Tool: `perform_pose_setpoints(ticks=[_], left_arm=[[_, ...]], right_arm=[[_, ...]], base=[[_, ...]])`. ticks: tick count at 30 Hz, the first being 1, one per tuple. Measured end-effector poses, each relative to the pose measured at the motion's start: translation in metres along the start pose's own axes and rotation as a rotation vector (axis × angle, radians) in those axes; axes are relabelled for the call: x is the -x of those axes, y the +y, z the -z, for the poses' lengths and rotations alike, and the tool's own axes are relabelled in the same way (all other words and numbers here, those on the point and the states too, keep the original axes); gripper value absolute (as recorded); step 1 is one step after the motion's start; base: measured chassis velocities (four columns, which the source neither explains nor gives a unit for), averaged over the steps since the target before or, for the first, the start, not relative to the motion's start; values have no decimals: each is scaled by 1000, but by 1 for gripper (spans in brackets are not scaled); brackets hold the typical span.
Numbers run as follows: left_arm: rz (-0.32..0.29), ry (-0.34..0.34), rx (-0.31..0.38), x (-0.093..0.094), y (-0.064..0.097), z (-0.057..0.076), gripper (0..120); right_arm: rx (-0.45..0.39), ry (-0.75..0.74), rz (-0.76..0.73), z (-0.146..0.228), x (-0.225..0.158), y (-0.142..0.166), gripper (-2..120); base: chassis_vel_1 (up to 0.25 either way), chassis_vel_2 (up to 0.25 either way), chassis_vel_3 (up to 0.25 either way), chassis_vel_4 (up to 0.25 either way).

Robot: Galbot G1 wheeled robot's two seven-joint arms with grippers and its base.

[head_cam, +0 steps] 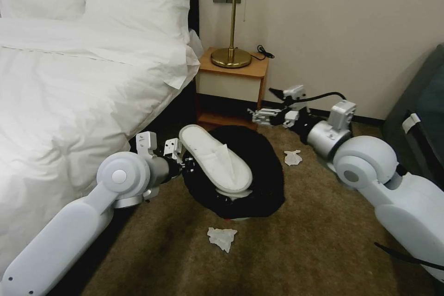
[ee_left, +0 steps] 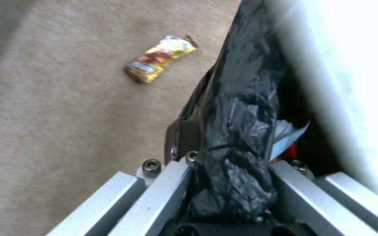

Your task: Pick up the trash bin, then pick up the garbage on the floor and place it into the trash bin.

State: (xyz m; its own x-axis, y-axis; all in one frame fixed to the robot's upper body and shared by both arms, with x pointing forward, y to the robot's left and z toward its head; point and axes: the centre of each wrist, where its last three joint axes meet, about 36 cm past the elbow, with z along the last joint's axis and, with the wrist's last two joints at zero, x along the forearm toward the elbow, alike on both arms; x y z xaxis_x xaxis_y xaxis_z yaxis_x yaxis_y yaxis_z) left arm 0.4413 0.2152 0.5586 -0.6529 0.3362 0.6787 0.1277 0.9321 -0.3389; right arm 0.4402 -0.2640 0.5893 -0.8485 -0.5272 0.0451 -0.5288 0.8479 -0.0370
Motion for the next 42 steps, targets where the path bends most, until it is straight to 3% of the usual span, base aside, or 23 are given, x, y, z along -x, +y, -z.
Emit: perform_pose_setpoints(ticks=[7,22,26,30,32,35,42], left_arm=[[39,-1,-5,-2,10,-5,0],[52,-47,-24,-10,16,8,0],[46,-60,-29,-10,15,15,0],[44,-68,-31,-10,15,19,0],[35,-70,-27,-10,12,25,0],[29,-71,-24,-9,11,28,0],[-22,-75,-23,-3,-5,45,0]], right_arm=[[0,35,-108,-52,-9,-16,100],[63,153,-183,-140,-26,-56,100],[81,220,-127,-186,-33,-84,100],[87,255,-94,-210,-34,-92,100],[90,318,10,-244,-35,-105,100],[80,335,62,-253,-37,-110,100],[40,419,254,-322,-53,-116,100]], base=[[0,0,0,0],[0,0,0,0],[0,0,0,0],[0,0,0,0],[0,0,0,0],[0,0,0,0],[0,0,0,0]])
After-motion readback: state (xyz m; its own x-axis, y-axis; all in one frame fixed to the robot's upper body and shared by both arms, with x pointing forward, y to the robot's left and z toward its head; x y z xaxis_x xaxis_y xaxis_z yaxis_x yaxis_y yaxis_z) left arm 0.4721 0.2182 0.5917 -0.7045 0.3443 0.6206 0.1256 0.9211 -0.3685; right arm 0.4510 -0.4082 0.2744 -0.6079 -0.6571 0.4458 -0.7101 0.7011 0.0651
